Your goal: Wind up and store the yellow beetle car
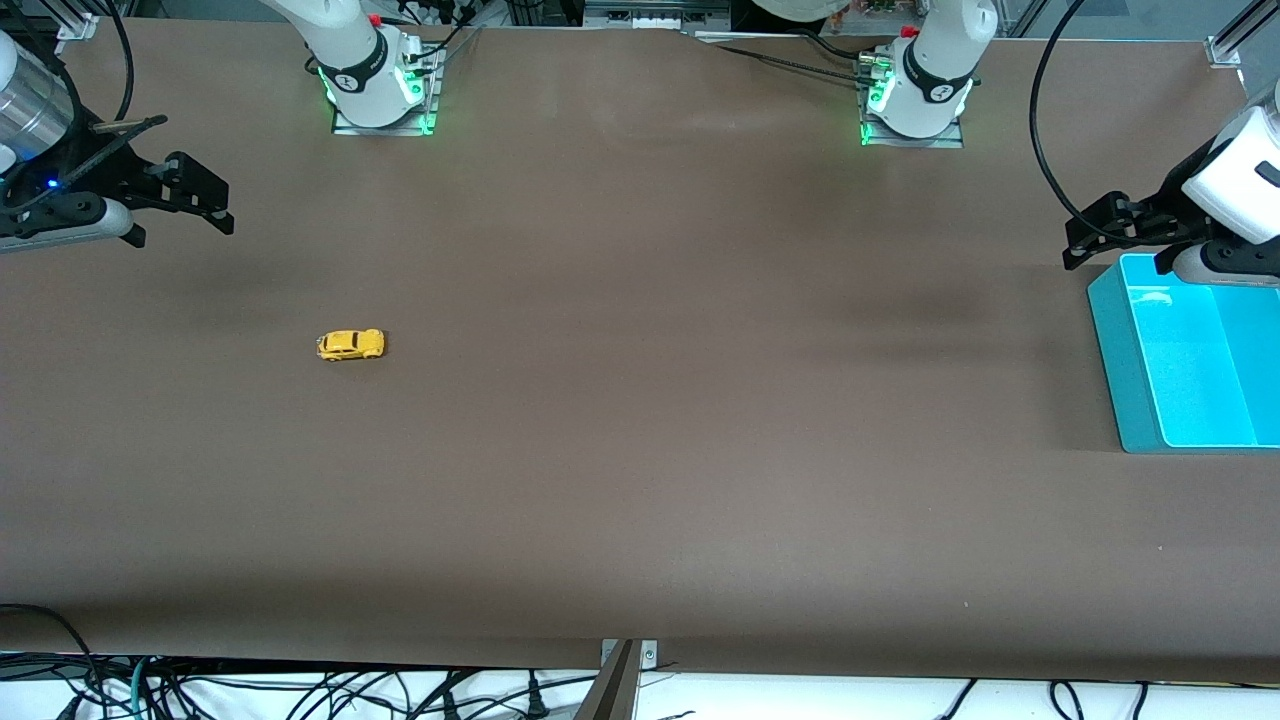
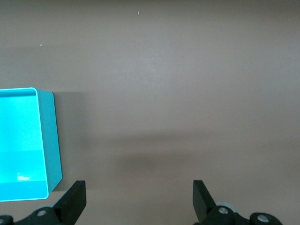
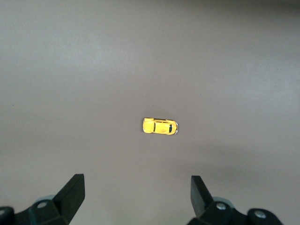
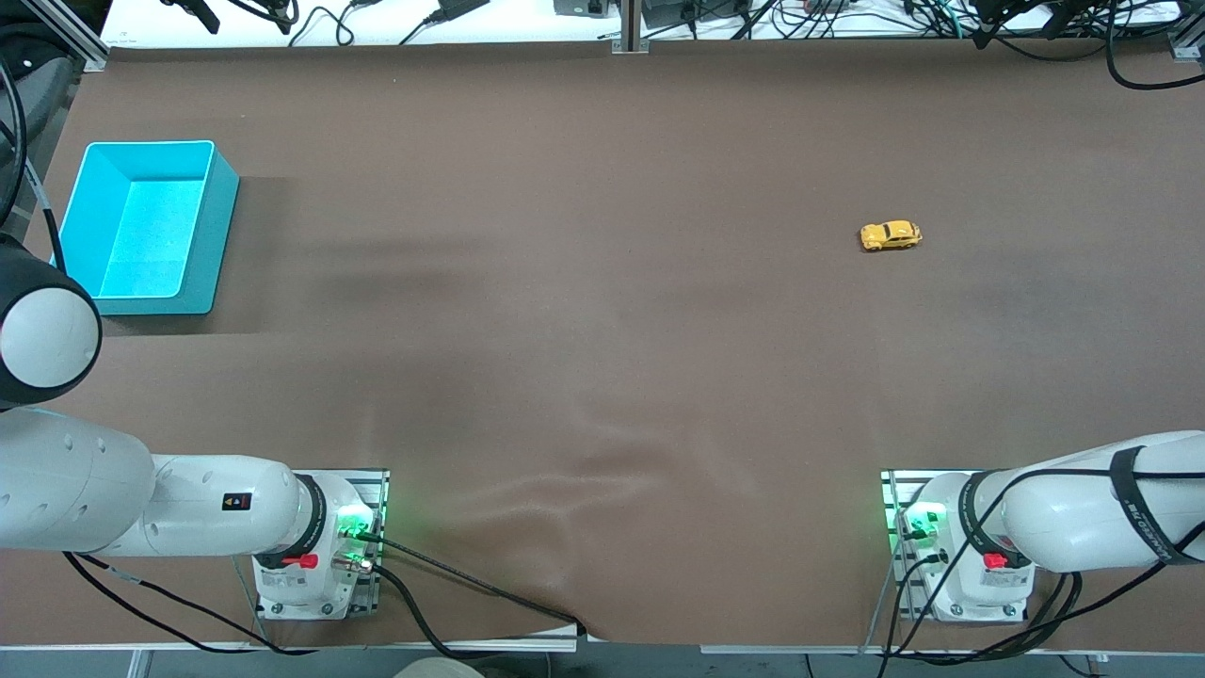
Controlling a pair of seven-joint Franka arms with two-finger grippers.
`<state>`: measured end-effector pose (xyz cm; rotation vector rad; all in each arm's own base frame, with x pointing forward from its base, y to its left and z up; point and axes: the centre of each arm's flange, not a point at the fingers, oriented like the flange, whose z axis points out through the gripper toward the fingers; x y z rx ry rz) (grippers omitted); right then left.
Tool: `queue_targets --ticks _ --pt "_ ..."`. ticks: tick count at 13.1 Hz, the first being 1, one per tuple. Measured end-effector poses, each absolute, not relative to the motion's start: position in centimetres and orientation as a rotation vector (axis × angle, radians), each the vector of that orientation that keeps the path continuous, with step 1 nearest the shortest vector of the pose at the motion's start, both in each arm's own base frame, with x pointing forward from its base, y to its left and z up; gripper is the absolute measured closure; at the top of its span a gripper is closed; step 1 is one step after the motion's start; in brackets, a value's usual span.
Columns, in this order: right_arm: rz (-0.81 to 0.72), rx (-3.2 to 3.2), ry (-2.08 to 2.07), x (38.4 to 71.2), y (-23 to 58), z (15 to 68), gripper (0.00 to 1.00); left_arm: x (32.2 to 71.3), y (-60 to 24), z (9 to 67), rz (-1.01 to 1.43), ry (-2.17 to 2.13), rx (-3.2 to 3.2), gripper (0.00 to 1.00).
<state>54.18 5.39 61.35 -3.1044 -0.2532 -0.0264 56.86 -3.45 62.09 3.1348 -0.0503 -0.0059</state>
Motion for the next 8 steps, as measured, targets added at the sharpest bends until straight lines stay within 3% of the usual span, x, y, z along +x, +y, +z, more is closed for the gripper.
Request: queue_targets --ticks 8 --pt "-0.032 -3.102 -0.253 53.84 5.3 61.62 0.0 56.86 -3.43 62.09 -0.006 -0.05 3.135 0.0"
